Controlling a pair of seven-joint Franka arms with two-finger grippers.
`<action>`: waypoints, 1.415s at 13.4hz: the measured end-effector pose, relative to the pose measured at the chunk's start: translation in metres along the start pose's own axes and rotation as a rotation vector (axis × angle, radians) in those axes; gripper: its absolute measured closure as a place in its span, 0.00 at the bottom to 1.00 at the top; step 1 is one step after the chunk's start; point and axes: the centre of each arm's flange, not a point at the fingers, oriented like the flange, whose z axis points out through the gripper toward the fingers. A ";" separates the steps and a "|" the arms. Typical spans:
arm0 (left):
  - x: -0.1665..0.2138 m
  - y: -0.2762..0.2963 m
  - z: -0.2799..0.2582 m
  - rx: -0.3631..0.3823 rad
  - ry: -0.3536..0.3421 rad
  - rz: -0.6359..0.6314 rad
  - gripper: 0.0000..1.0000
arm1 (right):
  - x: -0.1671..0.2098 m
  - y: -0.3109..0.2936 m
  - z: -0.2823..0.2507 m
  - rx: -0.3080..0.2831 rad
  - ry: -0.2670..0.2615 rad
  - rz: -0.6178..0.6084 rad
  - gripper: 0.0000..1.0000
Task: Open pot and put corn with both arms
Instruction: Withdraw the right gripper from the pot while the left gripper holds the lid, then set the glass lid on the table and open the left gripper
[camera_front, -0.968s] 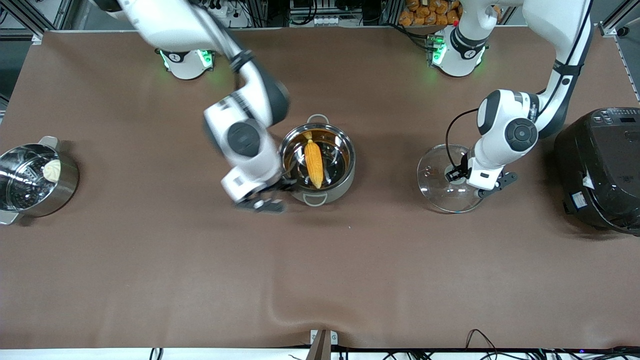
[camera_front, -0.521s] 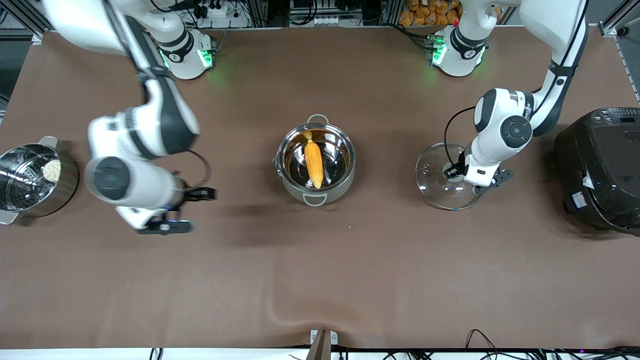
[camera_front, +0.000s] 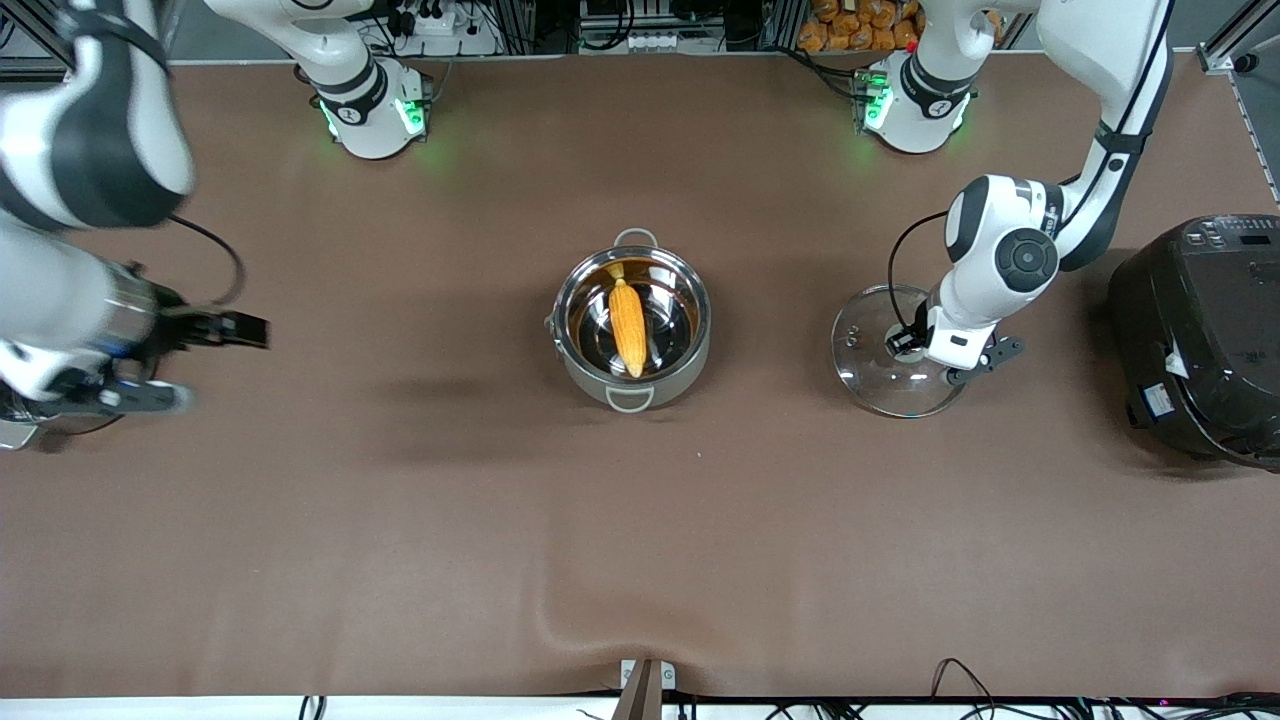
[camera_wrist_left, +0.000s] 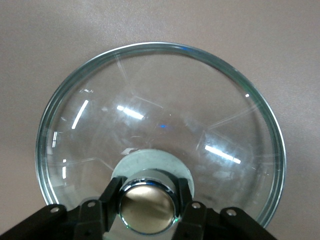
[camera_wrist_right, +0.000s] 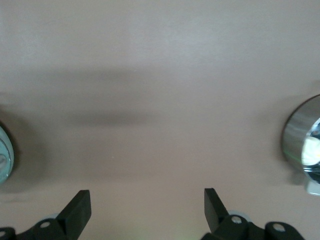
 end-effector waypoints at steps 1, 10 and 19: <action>0.000 0.000 0.000 0.001 0.000 0.000 0.50 | -0.012 0.006 -0.013 0.001 0.017 -0.004 0.00; -0.001 -0.001 0.009 0.003 -0.006 0.000 0.43 | -0.079 0.000 -0.081 -0.003 0.115 -0.010 0.00; 0.041 0.022 -0.122 -0.044 0.074 -0.013 0.00 | -0.076 0.000 -0.076 0.009 0.117 0.032 0.00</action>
